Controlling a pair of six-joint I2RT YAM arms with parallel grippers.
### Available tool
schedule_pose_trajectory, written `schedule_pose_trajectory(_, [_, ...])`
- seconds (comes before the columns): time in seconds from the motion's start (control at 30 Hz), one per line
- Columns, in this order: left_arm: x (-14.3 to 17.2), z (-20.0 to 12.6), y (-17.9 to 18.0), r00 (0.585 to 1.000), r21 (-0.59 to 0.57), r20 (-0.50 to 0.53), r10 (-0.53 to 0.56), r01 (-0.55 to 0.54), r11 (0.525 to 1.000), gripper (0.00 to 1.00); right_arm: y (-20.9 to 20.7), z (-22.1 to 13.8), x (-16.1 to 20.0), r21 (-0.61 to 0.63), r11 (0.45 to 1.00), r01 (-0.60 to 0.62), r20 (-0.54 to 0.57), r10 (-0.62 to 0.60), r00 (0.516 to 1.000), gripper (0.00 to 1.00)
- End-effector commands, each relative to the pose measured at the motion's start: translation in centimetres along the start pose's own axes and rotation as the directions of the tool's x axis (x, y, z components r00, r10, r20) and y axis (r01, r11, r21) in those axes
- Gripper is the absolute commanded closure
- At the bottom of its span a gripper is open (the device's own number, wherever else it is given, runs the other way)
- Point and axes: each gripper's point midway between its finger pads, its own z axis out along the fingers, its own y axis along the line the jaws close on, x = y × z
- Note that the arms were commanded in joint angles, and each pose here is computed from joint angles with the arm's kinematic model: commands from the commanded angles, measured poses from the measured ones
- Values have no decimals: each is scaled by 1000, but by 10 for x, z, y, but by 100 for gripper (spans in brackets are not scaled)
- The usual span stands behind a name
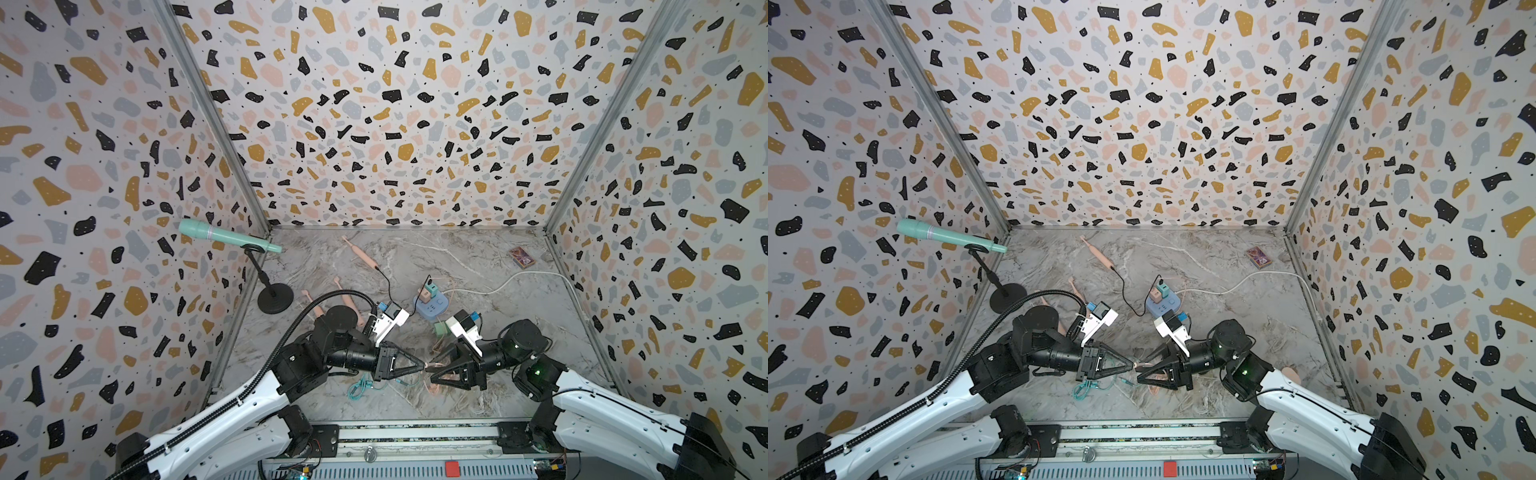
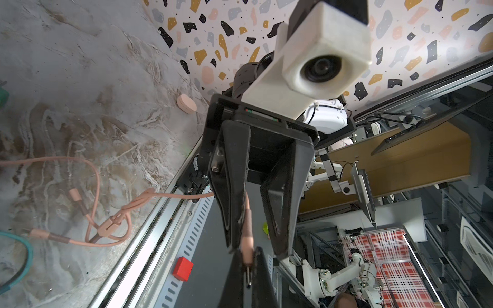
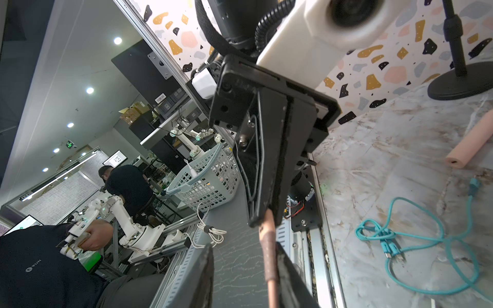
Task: Charge the electric toothbrush
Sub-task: Pick up the charging cable from the center of the board.
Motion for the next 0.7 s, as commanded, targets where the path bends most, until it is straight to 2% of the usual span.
schedule_pose_trajectory(0.0, [-5, -3, -6, 999, 25, 31, 28, -28, 999, 100, 14, 0, -17, -31, 998, 51, 61, -49, 997, 64])
schedule_pose_trajectory(0.23, [-5, -4, -7, 999, 28, 35, 31, -32, 999, 100, 3, 1, -26, 20, 1000, 1, 93, -3, 996, 72])
schedule_pose_trajectory(0.5, [-5, -4, -7, 999, 29, 36, 32, -33, 999, 100, 10, 3, -37, 4, 1000, -3, 113, 3, 994, 79])
schedule_pose_trajectory(0.67, [-5, -4, -7, 999, 30, 39, 34, -36, 999, 100, 10, 3, -33, 5, 1000, -5, 95, 5, 995, 79])
